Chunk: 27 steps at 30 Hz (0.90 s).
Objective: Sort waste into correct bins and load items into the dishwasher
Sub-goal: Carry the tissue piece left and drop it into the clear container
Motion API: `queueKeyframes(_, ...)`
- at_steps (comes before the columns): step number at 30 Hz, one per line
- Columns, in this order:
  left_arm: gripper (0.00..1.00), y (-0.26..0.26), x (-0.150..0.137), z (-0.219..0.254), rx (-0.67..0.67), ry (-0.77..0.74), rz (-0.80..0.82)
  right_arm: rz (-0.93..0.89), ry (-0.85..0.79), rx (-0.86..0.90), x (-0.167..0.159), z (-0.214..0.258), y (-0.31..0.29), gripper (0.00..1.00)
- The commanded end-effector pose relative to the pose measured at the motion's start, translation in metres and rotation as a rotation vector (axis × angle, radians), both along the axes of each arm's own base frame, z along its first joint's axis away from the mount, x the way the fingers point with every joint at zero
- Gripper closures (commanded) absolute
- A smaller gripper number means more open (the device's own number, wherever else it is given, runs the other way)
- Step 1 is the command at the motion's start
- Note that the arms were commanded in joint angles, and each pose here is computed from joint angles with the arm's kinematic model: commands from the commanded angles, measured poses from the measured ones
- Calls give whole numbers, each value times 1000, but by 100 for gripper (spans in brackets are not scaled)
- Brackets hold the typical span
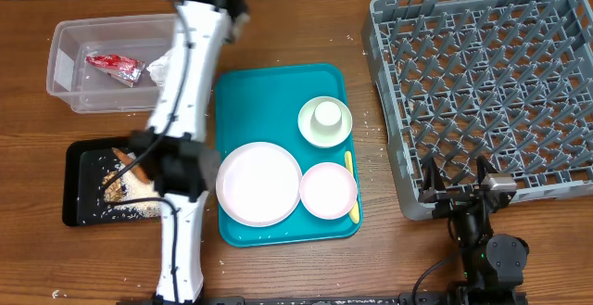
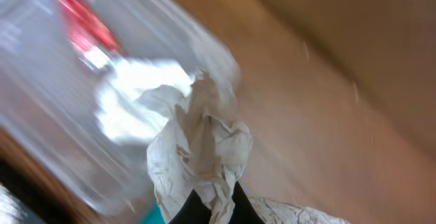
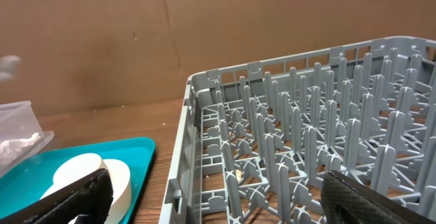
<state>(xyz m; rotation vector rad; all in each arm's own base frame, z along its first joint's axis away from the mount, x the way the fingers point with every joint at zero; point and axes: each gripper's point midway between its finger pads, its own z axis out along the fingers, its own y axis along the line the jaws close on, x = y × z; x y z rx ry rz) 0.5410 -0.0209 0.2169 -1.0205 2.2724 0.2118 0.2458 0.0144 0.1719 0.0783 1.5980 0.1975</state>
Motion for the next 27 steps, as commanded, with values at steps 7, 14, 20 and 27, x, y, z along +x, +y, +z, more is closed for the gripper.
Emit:
queueKeyframes(7,0,114,-14,-33,14,108,200,-13,-5,-1,0,-2,-2,0)
queueKeyframes(14,0,115,-48,-41,-37,255,186,-13,-5,-1,0,-1,-2,0)
queueKeyframes(20,0,108,-78,-32,-50,356,160,-13,-5,-1,0,-1,-2,0)
queueKeyframes(27,0,90,-88,21,-73,237,110,-13,-5,-1,0,-2,-2,0)
